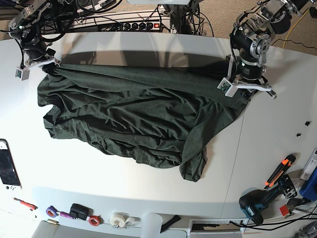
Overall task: Layout the t-shirt on the table in an organized manner, then fold the t-shirt properly
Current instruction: 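Lower the fabric with the left gripper and release it, then raise both grippers away from the flattened shirt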
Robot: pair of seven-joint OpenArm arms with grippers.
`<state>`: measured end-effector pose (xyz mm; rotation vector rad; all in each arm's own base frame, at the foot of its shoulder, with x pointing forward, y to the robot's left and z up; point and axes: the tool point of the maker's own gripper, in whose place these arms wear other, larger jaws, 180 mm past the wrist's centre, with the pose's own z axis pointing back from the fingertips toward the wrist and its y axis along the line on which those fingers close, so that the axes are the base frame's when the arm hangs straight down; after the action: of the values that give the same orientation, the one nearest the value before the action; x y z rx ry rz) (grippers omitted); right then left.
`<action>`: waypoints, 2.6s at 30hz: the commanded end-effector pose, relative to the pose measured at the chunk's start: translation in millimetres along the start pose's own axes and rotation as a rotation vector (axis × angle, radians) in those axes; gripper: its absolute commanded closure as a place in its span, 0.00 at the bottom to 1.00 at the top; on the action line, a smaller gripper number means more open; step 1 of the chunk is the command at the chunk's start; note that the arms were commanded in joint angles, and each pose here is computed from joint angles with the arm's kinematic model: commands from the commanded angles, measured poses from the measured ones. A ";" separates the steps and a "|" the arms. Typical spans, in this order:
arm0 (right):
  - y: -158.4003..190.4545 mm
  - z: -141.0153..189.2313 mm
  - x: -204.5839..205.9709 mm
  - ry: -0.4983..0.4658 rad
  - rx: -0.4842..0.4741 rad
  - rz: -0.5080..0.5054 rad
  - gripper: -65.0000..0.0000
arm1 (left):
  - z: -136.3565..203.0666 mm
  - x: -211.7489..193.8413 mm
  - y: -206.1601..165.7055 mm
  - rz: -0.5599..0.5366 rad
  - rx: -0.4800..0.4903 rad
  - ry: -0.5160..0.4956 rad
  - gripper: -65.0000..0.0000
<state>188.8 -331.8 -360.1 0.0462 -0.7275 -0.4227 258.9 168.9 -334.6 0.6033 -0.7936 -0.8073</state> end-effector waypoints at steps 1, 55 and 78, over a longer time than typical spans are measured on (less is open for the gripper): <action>-2.1 4.5 14.1 -0.045 -0.010 0.019 1.00 | 0.3 2.8 15.1 0.027 0.052 -0.009 1.00; -46.0 -14.9 31.2 -0.190 0.052 -0.376 0.48 | 0.9 18.1 14.8 0.125 0.067 -0.053 0.73; 2.1 -36.1 3.6 -0.060 0.156 -0.282 0.96 | -16.1 -10.7 61.6 0.358 0.047 0.028 0.74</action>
<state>215.5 -328.4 -390.2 0.3075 -0.8085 -0.6481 285.1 212.3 -315.6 0.4643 -0.8205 -0.4450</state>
